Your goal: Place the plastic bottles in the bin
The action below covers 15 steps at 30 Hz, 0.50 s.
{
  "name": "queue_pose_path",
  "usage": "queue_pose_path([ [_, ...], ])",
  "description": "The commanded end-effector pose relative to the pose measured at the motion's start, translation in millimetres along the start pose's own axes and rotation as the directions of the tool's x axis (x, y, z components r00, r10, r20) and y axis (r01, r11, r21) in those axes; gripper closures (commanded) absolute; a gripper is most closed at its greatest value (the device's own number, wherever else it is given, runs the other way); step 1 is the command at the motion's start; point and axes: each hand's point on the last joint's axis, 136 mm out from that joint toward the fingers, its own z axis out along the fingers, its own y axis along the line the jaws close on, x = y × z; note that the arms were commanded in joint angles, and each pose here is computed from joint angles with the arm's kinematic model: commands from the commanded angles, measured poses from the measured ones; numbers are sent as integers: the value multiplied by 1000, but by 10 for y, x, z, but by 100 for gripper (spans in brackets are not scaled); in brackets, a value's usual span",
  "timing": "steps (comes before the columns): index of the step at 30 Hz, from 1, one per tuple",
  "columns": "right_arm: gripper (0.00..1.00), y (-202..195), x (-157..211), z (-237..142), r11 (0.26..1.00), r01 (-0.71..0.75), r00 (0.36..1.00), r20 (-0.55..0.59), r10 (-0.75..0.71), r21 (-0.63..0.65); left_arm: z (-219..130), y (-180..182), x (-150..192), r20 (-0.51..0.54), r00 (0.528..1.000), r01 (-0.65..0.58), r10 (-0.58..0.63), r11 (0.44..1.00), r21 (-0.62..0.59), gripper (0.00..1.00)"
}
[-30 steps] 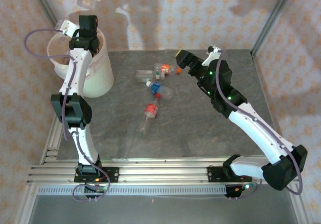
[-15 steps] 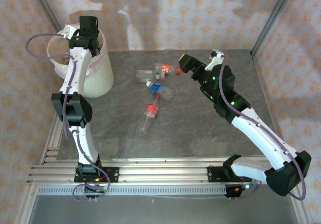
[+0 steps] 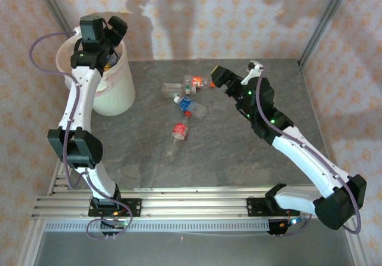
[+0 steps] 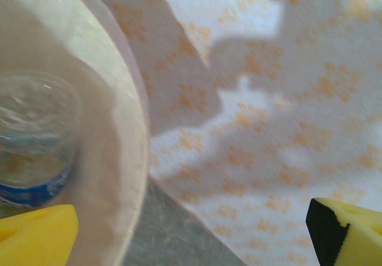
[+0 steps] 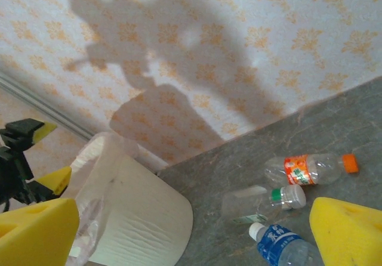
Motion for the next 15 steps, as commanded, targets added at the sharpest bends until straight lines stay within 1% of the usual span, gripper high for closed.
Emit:
queue_pose_path([
  [1,1,-126,27,-2,999,18,1000,18,-18,37,-175,-357,116,-62,995,-62,76,976,207,0],
  [5,1,-276,73,44,993,63,998,18,-65,97,-504,-566,160,-45,990,-114,135,939,325,0],
  [7,1,-375,79,57,985,84,996,20,-88,149,-701,-610,187,-34,982,-161,185,920,359,0],
  [10,1,-652,178,202,958,102,995,-10,-103,270,-1004,-634,254,-12,962,-247,274,885,395,0],
  [12,1,-768,278,335,950,106,994,-48,-96,295,-1168,-617,321,-7,949,-284,315,864,415,0],
  [15,1,-863,501,582,951,103,989,-130,-68,290,-1309,-529,432,-28,941,-295,337,858,421,0],
])
